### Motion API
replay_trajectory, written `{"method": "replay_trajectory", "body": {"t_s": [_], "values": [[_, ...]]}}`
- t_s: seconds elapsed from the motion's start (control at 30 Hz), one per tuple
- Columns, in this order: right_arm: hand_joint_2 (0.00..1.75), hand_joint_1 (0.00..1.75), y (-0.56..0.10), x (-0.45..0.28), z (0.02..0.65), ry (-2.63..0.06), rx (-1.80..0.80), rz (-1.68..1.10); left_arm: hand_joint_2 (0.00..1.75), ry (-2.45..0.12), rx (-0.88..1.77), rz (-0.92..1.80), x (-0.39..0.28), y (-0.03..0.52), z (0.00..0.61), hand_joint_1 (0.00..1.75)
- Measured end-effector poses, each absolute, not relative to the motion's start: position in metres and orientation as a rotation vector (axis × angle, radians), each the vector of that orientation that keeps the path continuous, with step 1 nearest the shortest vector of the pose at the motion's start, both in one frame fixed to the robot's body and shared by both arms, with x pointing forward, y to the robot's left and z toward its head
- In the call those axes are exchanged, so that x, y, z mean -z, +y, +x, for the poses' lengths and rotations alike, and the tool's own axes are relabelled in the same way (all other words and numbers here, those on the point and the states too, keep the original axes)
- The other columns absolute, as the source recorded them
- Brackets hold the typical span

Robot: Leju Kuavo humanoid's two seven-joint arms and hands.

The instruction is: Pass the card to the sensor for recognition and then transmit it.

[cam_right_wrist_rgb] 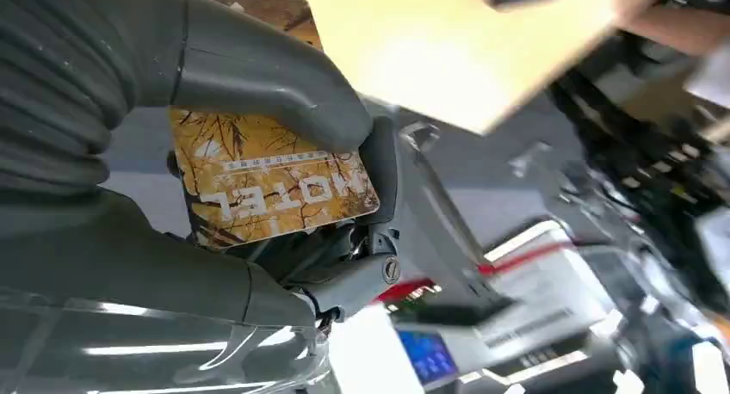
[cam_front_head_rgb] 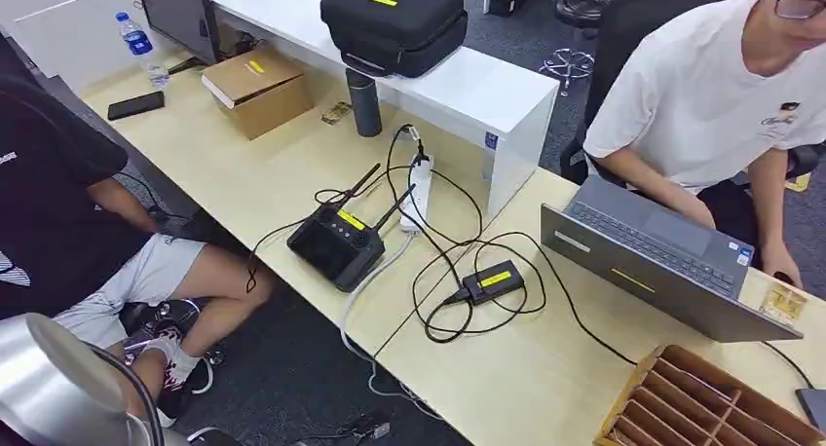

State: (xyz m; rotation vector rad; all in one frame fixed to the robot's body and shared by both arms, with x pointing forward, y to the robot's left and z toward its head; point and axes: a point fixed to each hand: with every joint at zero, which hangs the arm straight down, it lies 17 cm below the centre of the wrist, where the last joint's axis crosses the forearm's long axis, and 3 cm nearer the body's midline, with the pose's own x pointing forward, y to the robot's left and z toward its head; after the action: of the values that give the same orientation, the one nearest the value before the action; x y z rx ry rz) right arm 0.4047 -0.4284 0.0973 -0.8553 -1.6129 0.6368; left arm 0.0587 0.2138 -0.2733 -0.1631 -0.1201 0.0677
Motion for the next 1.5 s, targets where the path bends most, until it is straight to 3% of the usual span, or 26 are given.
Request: {"method": "replay_trajectory", "body": {"t_s": [0.2,0.4,1.0,1.27,1.3,1.5], "values": [[1.75,1.75,-0.401,-0.227,0.446,-1.867,-0.683,-0.899,1.75,-0.120,-0.044,-0.164,0.273,0.216,0.058,0.00],[1.75,1.75,-0.347,-0.281,0.482,-1.979,-0.776,-0.890,1.75,-0.123,-0.012,-0.169,0.273,0.216,0.060,0.00],[1.75,1.75,-0.157,-0.255,0.587,-1.899,-0.919,-0.745,1.75,-0.128,0.110,-0.160,0.273,0.223,0.063,0.00],[1.75,1.75,-0.125,-0.253,0.593,-1.885,-0.958,-0.709,1.75,-0.128,0.113,-0.159,0.273,0.223,0.062,0.00],[1.75,0.00,-0.124,-0.252,0.593,-1.885,-0.959,-0.705,1.75,-0.127,0.113,-0.159,0.273,0.223,0.062,0.00],[1.75,0.00,-0.117,-0.248,0.592,-1.883,-0.971,-0.684,1.75,-0.142,0.119,-0.176,0.272,0.220,0.064,0.00]]}}
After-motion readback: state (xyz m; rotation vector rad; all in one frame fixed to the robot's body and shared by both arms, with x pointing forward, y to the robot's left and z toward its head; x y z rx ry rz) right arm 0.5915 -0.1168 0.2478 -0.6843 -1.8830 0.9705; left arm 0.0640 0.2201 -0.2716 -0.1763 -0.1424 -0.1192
